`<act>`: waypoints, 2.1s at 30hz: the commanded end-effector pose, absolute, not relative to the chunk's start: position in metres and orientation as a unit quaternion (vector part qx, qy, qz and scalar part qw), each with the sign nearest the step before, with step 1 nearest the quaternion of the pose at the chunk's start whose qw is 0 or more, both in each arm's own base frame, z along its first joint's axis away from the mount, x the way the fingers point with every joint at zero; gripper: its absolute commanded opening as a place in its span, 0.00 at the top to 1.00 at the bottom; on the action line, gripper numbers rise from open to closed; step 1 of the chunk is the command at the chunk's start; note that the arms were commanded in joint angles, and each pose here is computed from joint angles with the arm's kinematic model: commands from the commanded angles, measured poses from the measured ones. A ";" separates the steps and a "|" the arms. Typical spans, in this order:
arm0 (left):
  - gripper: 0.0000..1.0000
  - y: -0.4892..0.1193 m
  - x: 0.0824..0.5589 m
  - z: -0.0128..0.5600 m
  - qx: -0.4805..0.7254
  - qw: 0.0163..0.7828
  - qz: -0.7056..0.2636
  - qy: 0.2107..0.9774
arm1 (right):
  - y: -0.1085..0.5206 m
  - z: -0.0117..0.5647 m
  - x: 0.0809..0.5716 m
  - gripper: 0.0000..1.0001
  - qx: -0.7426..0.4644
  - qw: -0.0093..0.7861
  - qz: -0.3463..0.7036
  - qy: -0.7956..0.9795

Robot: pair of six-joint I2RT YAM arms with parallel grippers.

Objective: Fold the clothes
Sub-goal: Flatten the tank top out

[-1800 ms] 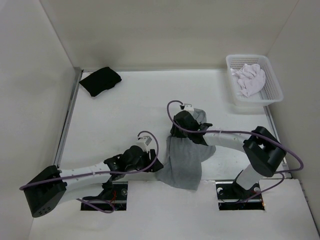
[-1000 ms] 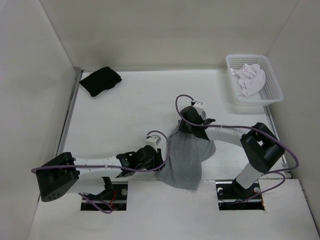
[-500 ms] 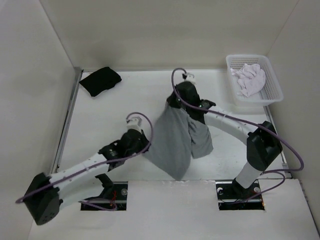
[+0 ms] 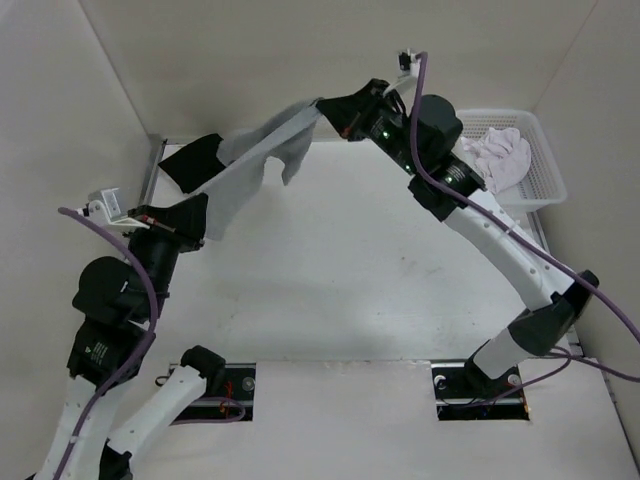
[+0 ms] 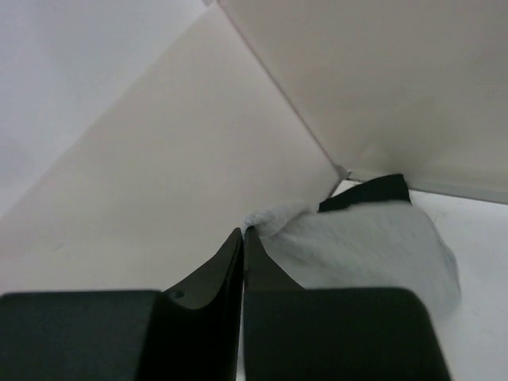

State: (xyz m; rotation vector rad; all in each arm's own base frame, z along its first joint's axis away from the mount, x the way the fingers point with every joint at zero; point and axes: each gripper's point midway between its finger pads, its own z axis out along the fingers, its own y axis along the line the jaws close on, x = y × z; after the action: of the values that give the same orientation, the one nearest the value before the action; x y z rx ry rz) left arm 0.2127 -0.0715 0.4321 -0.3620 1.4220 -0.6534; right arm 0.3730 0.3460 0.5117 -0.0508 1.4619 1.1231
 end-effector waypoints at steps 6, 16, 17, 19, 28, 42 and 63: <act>0.96 -0.177 0.210 0.383 -0.016 0.594 -0.388 0.704 | 0.278 0.363 0.396 0.96 0.010 0.585 0.475 0.657; 0.63 -0.391 0.163 0.220 0.098 0.436 -0.439 0.779 | 0.143 0.210 0.453 0.53 0.173 0.536 0.401 0.722; 0.63 -0.398 0.163 0.217 0.099 0.430 -0.442 0.781 | 0.139 0.207 0.448 0.51 0.176 0.537 0.395 0.724; 0.63 -0.398 0.169 0.218 0.090 0.434 -0.440 0.781 | 0.134 0.200 0.434 0.51 0.184 0.533 0.383 0.732; 0.62 -0.248 0.271 0.184 -0.114 0.505 -0.300 0.801 | 0.184 0.102 0.338 0.86 0.156 0.423 0.276 0.849; 0.61 -0.078 0.333 0.083 -0.266 0.480 -0.060 0.834 | 0.230 0.037 0.289 0.58 0.072 0.331 0.194 0.921; 0.95 -0.041 0.348 0.066 -0.313 0.488 0.014 0.815 | 0.236 0.027 0.291 0.97 0.082 0.324 0.237 0.912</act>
State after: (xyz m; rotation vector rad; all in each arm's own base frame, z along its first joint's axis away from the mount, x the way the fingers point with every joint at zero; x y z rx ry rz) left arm 0.3369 -0.0386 0.0351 -0.7141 2.0972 0.1026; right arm 0.2887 0.2463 0.0225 0.1812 2.4257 0.6175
